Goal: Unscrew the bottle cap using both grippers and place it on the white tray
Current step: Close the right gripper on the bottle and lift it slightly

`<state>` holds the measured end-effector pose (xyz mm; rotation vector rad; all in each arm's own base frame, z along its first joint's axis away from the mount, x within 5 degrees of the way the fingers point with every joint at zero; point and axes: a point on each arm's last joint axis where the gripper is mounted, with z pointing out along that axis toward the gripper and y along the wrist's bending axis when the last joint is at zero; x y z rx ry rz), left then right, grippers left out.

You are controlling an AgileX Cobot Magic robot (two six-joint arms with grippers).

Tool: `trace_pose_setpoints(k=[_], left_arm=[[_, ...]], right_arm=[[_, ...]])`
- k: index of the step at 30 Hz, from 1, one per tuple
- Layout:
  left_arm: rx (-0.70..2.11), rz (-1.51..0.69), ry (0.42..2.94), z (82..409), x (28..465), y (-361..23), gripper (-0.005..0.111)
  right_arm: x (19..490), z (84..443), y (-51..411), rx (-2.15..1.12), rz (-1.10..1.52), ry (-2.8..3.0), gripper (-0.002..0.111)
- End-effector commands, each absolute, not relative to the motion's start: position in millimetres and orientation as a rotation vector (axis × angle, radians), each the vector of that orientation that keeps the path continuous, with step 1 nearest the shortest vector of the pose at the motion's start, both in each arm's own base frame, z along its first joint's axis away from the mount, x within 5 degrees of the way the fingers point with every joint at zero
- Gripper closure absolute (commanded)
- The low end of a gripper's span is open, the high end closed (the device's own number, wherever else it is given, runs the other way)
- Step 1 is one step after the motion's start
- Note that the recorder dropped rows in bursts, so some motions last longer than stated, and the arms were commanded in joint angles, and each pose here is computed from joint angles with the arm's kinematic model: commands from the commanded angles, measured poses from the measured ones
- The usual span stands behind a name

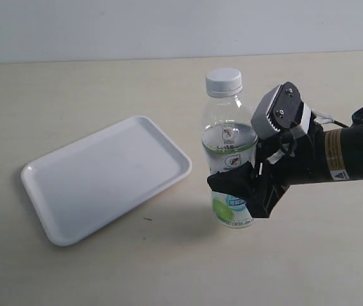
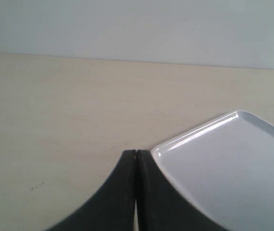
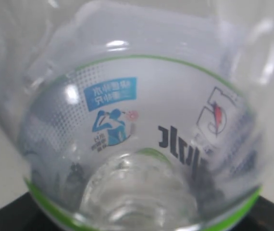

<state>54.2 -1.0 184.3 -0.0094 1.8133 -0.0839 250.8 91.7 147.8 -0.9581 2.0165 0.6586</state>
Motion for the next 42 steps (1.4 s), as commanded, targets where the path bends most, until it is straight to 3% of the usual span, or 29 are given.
trace_pose_setpoints(k=[1,12,24,37,42], left_arm=[[-0.004,-0.087,1.807,184.1,54.0,-1.2,0.107],[0.057,-0.027,1.75,189.0,55.1,-0.6,0.107],[-0.117,-0.321,1.471,214.6,55.6,-6.7,0.107],[-0.035,-0.398,1.093,247.8,44.8,-11.2,0.107],[-0.088,-0.517,0.775,281.4,28.4,-6.1,0.107]], right_arm=[[249.5,161.3,95.9,-1.026,0.677,1.929,0.108],[242.9,157.8,96.7,-1.263,0.618,1.826,0.108],[236.0,146.1,100.7,-1.426,0.687,1.738,0.108],[238.8,146.1,100.9,-1.387,0.68,1.745,0.108],[238.7,146.3,101.0,-1.386,0.683,1.744,0.108]])
